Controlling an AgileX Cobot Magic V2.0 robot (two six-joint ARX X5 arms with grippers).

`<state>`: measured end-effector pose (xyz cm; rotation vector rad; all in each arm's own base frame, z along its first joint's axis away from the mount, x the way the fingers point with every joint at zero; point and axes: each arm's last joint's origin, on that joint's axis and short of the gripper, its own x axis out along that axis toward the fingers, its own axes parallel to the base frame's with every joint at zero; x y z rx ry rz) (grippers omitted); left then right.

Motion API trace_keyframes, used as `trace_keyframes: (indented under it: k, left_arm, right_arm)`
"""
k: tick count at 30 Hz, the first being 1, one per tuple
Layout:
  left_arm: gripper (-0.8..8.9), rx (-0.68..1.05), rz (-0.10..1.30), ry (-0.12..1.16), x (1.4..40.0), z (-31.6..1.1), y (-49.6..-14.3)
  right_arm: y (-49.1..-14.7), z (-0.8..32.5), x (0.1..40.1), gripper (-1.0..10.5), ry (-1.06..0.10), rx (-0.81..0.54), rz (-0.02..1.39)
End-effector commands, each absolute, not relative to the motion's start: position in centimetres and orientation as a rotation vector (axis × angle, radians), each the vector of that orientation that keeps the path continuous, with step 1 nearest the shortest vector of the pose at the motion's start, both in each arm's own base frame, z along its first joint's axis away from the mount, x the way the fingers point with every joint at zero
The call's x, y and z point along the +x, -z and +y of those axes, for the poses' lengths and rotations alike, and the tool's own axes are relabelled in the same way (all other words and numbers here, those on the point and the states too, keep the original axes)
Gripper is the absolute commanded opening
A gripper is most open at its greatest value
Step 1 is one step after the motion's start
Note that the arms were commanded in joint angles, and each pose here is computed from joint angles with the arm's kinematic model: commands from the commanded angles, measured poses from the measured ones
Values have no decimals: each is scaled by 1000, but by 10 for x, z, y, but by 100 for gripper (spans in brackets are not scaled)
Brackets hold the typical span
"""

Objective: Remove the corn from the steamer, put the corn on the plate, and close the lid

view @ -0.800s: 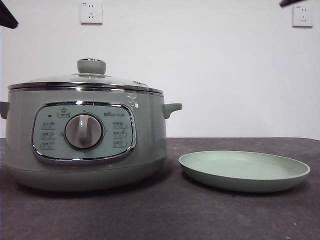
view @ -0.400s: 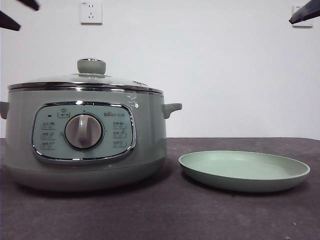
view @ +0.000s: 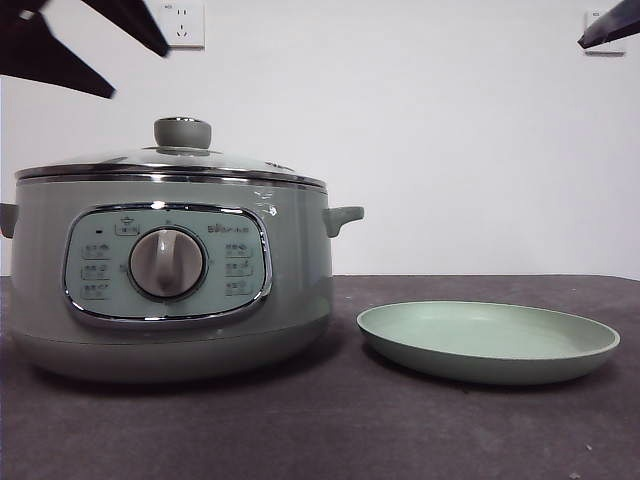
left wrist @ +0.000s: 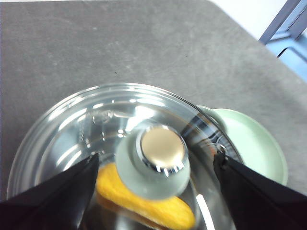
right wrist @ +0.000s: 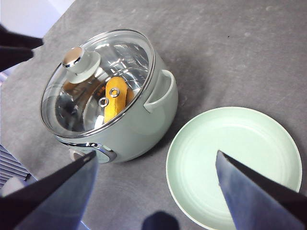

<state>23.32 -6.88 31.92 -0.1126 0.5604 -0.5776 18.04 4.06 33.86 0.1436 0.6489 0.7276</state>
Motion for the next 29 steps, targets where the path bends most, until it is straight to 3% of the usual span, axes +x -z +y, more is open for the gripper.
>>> trace_keyframes:
  k: [1, 16, 19, 21, 26, 29]
  left_arm:
    - [404, -60, 581, 588, 246, -81, -318]
    - [389, 83, 678, 557, 267, -119, -292]
    - [111, 122, 699, 571, 266, -120, -288]
    - [-16, 136, 702, 575, 266, -119, -288]
    - [-9, 154, 663, 511, 265, -117, -294]
    - [-9, 151, 565, 472, 256, -112, -312]
  right_arm:
    - [-339, 41, 180, 410, -728, 149, 648]
    - [-339, 41, 180, 409, -725, 155, 655]
    - [-339, 41, 180, 409, -725, 155, 655]
    - [-339, 41, 180, 409, -725, 155, 655]
    - [-340, 42, 181, 409, -730, 154, 647]
    - [-343, 50, 184, 409, -766, 156, 612]
